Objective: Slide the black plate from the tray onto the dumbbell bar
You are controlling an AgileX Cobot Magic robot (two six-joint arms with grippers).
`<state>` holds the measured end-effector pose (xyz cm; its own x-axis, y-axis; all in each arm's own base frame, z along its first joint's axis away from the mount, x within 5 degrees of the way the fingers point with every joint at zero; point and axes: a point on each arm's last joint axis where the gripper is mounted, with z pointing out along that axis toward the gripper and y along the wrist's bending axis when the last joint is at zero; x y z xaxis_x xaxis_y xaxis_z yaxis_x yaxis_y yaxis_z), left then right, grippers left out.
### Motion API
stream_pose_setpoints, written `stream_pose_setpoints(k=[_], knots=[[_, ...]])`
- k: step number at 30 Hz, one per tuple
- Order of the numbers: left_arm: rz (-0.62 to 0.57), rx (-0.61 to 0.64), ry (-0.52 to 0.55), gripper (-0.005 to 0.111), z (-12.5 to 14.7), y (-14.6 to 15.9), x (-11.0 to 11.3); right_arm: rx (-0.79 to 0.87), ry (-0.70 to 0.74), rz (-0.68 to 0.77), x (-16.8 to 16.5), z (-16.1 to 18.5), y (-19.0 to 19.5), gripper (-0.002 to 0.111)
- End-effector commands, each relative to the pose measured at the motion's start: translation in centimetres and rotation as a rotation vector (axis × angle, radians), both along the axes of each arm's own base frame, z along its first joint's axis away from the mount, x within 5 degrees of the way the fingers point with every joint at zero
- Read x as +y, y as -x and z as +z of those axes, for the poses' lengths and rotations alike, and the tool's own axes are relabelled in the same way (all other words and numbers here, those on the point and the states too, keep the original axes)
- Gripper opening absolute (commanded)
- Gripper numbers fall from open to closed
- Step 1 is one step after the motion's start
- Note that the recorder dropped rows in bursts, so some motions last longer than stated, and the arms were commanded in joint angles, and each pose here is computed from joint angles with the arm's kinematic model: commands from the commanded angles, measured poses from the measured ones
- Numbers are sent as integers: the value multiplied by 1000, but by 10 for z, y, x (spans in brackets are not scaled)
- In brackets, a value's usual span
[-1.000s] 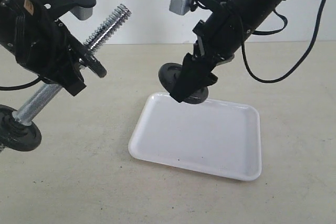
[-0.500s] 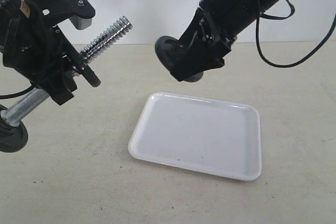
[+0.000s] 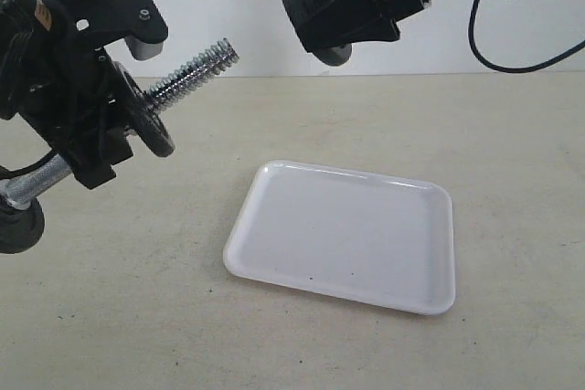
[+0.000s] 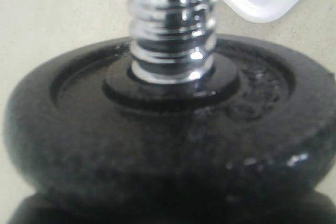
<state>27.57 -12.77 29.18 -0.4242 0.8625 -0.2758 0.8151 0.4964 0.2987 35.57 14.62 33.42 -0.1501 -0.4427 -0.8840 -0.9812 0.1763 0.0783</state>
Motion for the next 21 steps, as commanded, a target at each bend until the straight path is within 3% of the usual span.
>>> stream_pose_setpoints(k=[1, 7, 10, 21], knots=[[-51, -227, 55, 4, 35, -4, -1, -12, -98, -13, 0, 19, 5, 0], [-24, -184, 170, 4, 10, -23, -20, 34, -97, -23, 0, 11, 6, 0], [-7, -243, 262, 4, -3, -31, -28, 31, -83, -23, -2, 9, 6, 0], [-4, -326, 299, 4, -39, -26, -24, 14, -67, -25, -6, 7, 4, 0]])
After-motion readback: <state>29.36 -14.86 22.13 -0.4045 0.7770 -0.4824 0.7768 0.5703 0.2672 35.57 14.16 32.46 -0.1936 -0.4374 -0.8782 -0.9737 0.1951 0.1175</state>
